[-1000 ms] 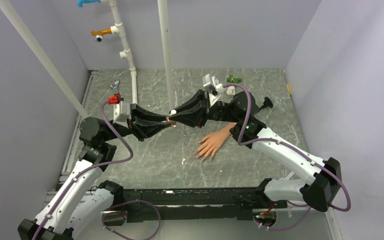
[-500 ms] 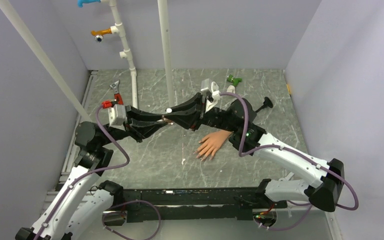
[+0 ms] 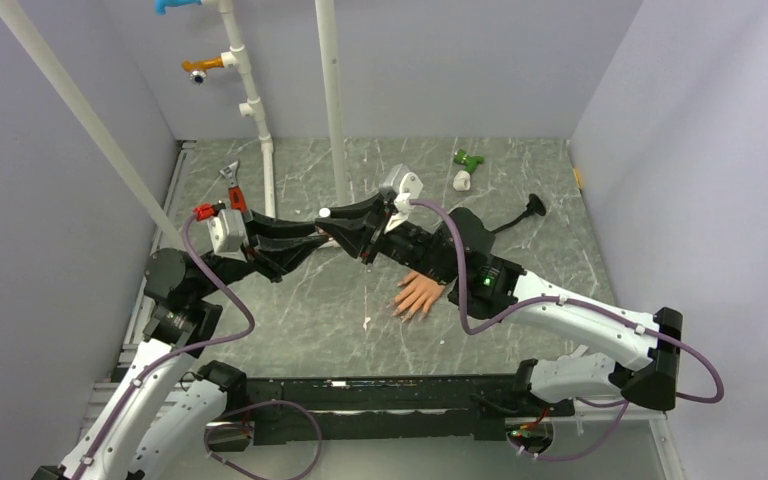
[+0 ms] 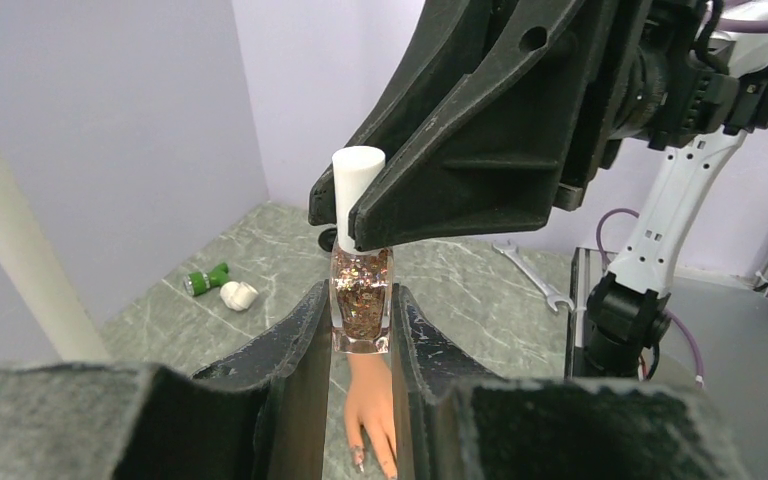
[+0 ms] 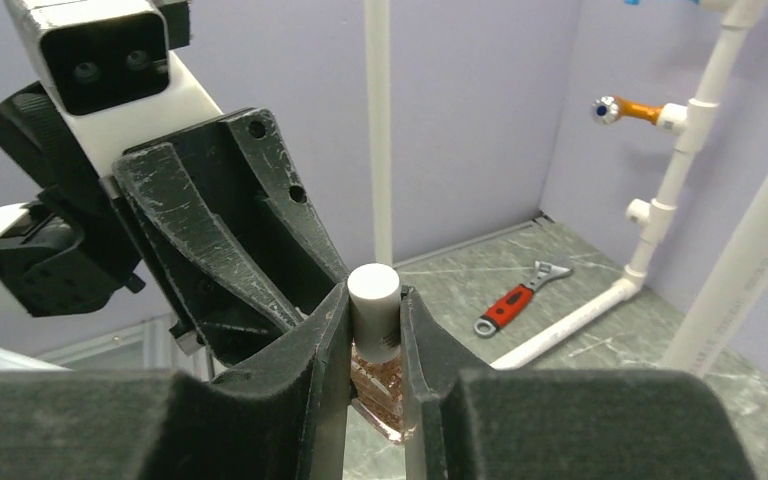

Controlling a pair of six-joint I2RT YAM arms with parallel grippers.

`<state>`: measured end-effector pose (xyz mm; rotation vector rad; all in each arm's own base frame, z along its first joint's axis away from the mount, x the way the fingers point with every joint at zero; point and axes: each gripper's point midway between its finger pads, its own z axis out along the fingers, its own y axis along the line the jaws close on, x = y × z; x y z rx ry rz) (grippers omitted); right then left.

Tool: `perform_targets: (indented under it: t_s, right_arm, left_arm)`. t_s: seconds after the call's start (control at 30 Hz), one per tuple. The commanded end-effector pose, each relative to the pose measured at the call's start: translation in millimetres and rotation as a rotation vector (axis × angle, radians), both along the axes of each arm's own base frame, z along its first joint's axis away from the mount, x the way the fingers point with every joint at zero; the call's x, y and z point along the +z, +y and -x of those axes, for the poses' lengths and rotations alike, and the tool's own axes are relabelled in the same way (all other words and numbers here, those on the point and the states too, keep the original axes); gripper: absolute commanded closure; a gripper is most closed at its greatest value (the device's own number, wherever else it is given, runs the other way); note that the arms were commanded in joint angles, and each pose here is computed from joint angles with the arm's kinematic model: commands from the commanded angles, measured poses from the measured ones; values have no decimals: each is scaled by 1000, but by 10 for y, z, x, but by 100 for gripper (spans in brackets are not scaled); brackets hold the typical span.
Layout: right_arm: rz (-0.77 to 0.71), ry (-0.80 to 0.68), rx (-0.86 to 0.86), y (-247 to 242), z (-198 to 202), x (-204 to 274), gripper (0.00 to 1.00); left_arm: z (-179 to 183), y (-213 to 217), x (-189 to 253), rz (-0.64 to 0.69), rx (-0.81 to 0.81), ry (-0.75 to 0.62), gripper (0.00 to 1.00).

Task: Paint the nails
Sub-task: Screw the nail polish bottle.

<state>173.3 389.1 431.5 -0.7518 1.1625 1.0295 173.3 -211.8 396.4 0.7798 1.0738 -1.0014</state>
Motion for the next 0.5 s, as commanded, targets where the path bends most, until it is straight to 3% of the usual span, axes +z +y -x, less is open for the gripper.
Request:
perform_targets:
  t_s: [0.0, 0.47]
  right_arm:
    - [129, 56, 51, 206, 212, -323, 100]
    - [125, 171, -237, 158, -24, -368, 100]
  left_arm:
    - [-123, 103, 183, 48, 106, -62, 100]
    - [-220, 188, 182, 53, 187, -52, 100]
